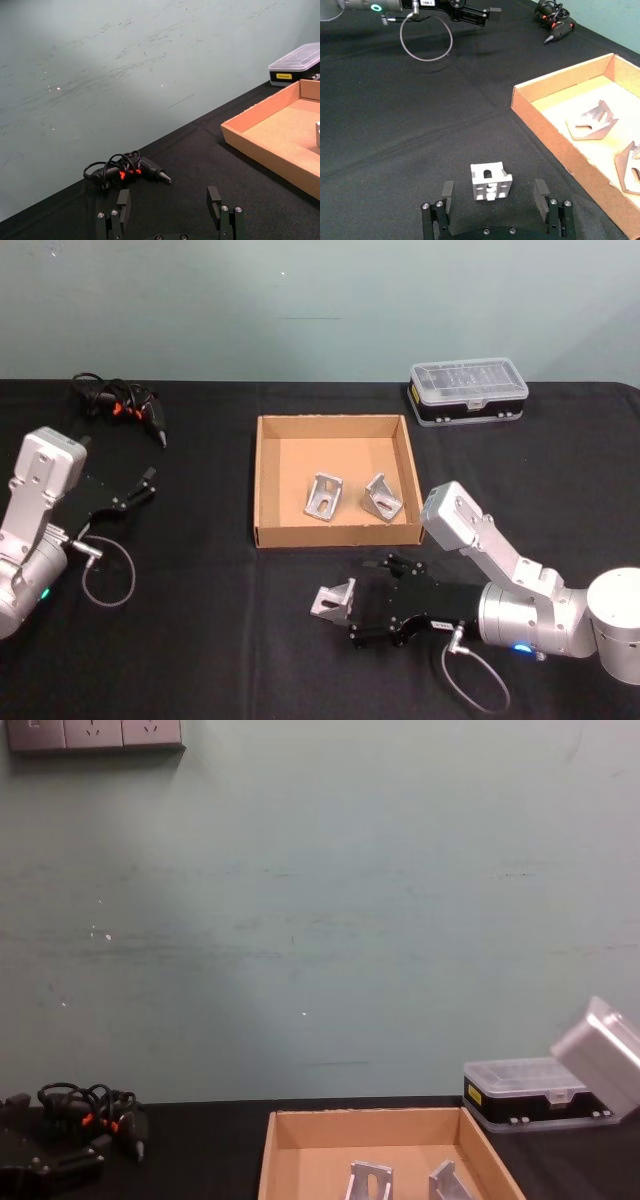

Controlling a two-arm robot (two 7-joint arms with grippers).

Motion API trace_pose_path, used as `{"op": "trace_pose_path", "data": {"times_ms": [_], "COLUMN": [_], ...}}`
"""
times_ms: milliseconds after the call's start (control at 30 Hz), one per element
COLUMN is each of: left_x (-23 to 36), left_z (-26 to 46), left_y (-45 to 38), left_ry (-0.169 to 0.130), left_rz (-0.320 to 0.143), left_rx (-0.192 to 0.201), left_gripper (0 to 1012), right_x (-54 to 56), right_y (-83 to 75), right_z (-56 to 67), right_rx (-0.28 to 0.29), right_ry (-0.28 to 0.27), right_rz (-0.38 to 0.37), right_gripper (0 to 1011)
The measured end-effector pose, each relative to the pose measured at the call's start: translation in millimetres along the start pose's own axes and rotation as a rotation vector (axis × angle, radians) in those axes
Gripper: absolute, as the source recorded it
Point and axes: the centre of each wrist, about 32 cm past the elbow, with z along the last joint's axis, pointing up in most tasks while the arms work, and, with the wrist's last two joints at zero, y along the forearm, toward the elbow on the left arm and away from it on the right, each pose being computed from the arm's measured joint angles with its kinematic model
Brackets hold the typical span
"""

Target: Use one hand to pick up the angle iron from the table and place it into the box.

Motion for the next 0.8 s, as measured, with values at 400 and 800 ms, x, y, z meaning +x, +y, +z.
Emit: {"op": "trace_pose_path", "data": {"times_ms": [400,800], "left_x": [0.0,0.0], "left_z": [0.0,0.0], "left_y": [0.0,0.0], "left_ry": [0.0,0.0], "left_rz": [0.0,0.0], "left_rx": [0.0,0.0], "left_gripper": [1000,1000], "right_x": [0.4,-0.2], "right_y": [9.4,12.3], "right_z": [0.9,0.9], "right_rx": [0.0,0.004], "right_ry": [0.0,-0.005], "right_rz": [0.004,0.009], "right_gripper": [1003,916]}}
